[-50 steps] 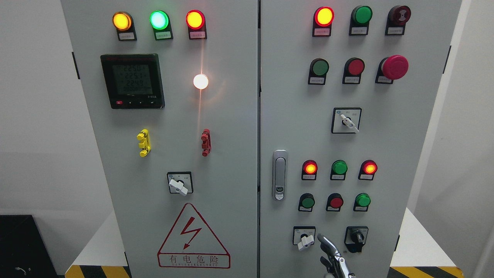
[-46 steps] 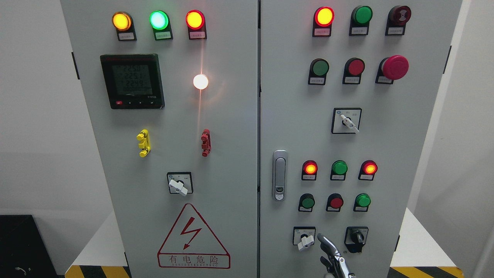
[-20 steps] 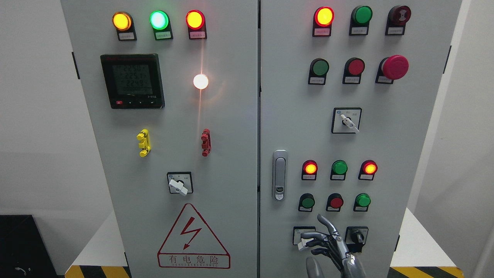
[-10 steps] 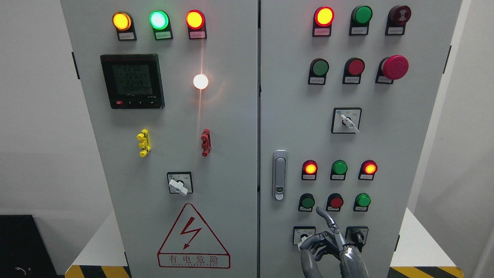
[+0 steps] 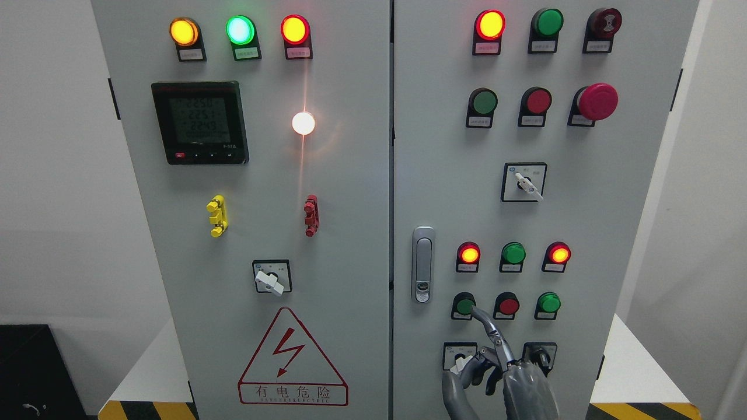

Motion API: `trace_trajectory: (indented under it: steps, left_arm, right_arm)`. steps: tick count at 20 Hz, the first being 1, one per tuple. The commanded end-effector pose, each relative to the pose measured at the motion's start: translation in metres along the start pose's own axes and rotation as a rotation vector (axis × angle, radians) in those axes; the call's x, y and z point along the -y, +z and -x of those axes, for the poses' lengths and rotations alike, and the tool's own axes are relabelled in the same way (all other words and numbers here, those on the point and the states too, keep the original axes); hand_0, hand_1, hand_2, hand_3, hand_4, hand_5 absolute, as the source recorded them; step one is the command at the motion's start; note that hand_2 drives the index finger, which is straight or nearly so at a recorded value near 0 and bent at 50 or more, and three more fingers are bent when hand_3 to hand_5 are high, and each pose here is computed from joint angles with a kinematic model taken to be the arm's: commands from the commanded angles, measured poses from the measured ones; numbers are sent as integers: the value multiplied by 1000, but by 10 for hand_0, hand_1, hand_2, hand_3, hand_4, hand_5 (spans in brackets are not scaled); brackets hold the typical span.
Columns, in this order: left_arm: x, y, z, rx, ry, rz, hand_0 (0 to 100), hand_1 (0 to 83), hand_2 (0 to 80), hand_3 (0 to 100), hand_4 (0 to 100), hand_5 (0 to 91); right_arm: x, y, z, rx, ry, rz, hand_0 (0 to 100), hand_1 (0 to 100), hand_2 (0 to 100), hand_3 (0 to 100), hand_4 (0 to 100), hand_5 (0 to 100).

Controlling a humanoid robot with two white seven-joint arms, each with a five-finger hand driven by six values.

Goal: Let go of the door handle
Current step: 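Raise the right hand toward the silver latch handle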

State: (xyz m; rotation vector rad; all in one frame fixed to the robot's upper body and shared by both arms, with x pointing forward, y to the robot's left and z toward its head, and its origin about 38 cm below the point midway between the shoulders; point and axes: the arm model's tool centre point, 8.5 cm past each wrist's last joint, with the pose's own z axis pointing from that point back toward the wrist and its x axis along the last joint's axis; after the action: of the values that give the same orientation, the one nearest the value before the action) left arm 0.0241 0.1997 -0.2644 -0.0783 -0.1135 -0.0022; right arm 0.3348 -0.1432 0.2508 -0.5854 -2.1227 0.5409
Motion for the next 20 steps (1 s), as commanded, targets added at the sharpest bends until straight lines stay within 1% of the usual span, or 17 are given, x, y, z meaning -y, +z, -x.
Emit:
trace_trajectory:
  steps: [1, 6, 10, 12, 14, 16, 20]
  left_arm:
    - [0, 1, 12, -19, 3, 1, 120, 556, 0, 0, 0, 0]
    - [0, 1, 11, -17, 3, 1, 120, 556, 0, 0, 0, 0]
    - [0, 1, 12, -19, 3, 1, 120, 556, 0, 0, 0, 0]
    - [0, 1, 12, -19, 3, 1, 120, 556, 0, 0, 0, 0]
    - [0, 1, 12, -19, 3, 1, 120, 556, 0, 0, 0, 0]
    - [0, 1, 12, -19, 3, 1, 120, 556, 0, 0, 0, 0]
    - [0, 1, 12, -19, 3, 1, 120, 556, 0, 0, 0, 0]
  right_arm:
    - [-10, -10, 1, 13, 140, -19, 539, 248, 0, 833, 878, 959]
    - [-20, -12, 3, 21, 304, -1, 534, 240, 0, 858, 905, 995]
    - [-30, -16, 0, 42, 390, -11, 524, 240, 0, 874, 921, 1000]
    - [-33, -18, 2, 47, 444, -17, 503, 241, 0, 880, 923, 1000]
    - [-35, -20, 4, 37, 510, -5, 485, 242, 0, 884, 923, 1000]
    - [-39, -20, 5, 15, 538, -6, 468, 242, 0, 883, 923, 1000]
    - [-45, -24, 4, 8, 573, -12, 452, 241, 0, 884, 930, 1000]
